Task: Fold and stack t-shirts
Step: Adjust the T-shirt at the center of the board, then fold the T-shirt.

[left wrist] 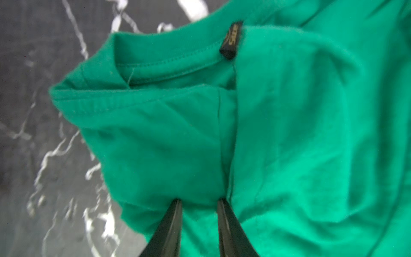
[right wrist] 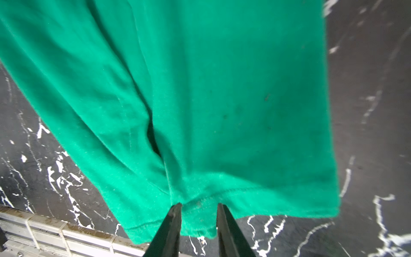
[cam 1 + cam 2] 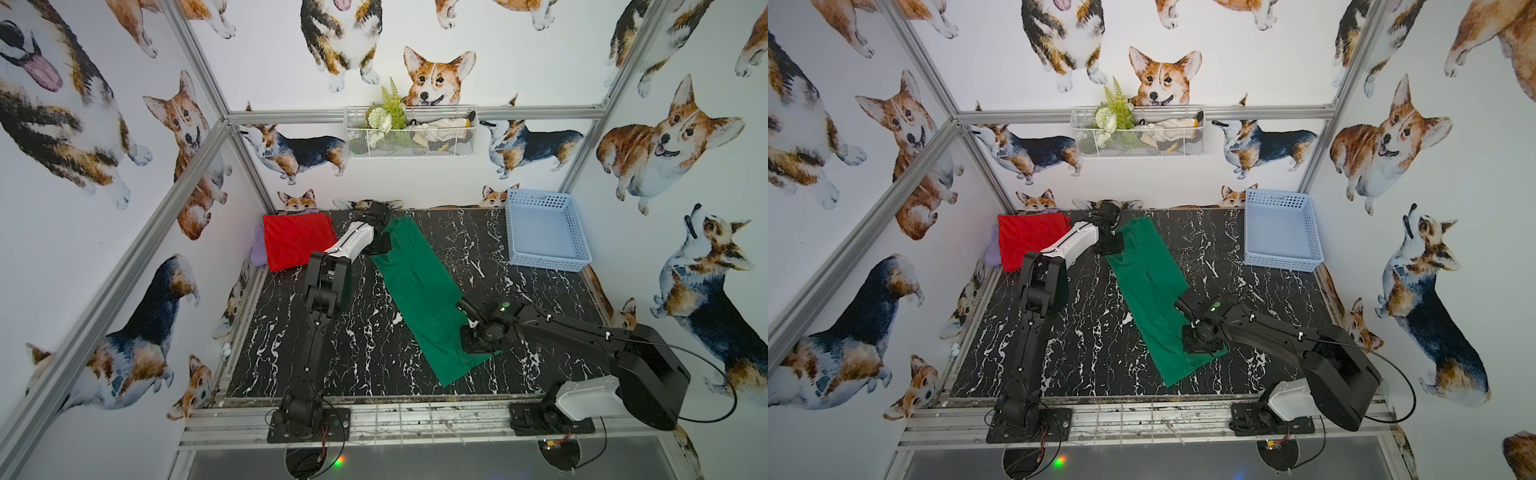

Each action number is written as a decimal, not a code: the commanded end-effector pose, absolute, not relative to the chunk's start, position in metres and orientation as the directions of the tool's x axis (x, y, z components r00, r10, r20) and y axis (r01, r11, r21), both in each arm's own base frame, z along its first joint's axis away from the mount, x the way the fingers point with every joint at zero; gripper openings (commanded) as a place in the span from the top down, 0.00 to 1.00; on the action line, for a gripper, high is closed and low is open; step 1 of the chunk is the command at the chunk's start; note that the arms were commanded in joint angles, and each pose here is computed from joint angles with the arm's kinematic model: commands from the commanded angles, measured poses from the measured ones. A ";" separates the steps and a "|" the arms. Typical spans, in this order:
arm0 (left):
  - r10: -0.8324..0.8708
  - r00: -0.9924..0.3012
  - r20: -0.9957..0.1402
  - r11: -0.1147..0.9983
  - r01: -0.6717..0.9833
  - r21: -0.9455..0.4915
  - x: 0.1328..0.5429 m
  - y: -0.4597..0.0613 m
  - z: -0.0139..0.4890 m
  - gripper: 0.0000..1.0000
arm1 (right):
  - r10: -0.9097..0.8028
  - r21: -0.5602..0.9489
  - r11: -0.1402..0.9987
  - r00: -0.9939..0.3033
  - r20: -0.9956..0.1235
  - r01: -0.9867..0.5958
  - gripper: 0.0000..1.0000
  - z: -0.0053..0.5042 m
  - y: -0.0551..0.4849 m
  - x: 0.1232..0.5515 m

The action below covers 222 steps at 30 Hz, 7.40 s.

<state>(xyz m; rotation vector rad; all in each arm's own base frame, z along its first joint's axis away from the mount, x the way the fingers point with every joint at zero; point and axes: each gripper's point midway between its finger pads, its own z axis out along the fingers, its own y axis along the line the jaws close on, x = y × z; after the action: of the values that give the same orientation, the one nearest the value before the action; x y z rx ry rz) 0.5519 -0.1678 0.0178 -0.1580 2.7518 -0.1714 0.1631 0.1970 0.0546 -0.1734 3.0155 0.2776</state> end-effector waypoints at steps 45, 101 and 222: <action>-0.099 -0.934 -0.343 0.940 0.025 -0.340 0.410 -0.240 0.058 0.71 | -0.047 0.178 0.982 -0.995 -0.092 -0.062 0.64 0.034 0.183 0.199; 0.072 -0.918 -0.390 0.873 0.246 -0.420 0.112 -0.321 0.019 0.63 | 0.021 0.253 0.967 -0.992 -0.122 -0.010 0.51 0.025 0.143 0.144; -0.090 -0.948 -0.304 0.802 0.113 -0.587 0.299 -0.247 0.037 0.63 | 0.018 0.261 0.965 -0.996 -0.091 -0.007 0.53 0.044 0.182 0.333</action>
<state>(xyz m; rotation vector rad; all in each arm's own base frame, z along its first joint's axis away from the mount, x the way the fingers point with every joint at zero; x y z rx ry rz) 0.2934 -0.2408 0.0301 -0.0069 2.7026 -0.8656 0.3324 0.1841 0.0441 0.0190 3.0205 0.4145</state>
